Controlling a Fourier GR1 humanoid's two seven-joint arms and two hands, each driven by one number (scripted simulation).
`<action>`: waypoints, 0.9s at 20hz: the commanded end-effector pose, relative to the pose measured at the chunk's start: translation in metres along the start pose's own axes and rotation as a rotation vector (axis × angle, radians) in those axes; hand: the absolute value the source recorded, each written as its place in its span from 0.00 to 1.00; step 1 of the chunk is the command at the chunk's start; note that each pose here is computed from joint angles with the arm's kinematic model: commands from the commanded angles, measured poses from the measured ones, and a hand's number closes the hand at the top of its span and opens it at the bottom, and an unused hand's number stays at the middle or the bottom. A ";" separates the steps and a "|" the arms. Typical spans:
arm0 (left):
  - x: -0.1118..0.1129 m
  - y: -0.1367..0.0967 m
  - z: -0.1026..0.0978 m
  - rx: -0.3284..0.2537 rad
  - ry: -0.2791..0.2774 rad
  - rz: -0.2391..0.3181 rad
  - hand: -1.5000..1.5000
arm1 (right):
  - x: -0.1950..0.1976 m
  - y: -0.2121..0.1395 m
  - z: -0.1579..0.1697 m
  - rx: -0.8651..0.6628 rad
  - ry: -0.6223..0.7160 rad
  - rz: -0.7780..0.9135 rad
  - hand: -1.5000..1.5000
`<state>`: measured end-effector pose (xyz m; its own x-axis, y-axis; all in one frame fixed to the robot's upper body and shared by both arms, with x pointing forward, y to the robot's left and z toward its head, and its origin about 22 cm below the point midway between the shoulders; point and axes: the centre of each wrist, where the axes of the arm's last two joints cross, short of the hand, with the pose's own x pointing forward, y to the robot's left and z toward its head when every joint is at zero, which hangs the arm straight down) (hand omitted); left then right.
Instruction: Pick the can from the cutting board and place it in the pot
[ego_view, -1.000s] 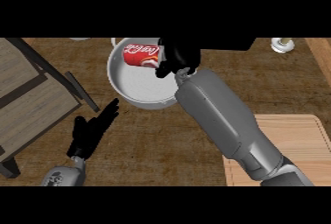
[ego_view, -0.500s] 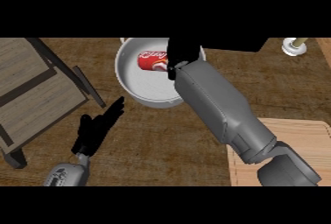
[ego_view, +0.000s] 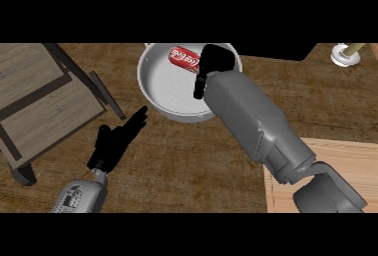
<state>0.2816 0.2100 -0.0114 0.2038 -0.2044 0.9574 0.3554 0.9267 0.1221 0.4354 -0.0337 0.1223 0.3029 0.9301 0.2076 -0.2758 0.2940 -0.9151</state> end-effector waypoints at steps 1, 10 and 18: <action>-0.002 -0.008 -0.001 -0.008 0.001 -0.009 0.50 | 0.012 -0.015 0.011 -0.098 -0.120 -0.222 0.00; -0.001 0.009 -0.002 0.043 0.017 -0.003 0.50 | 0.008 -0.033 0.013 -0.474 -0.174 -0.790 0.00; -0.019 0.009 0.015 0.073 0.040 0.020 0.50 | 0.001 -0.039 0.014 -0.615 -0.207 -1.021 0.00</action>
<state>0.2740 0.2213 -0.0189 0.2319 -0.1908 0.9538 0.2984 0.9473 0.1170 0.4345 -0.0393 0.1567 0.0164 0.4506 0.8926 0.4396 0.7985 -0.4112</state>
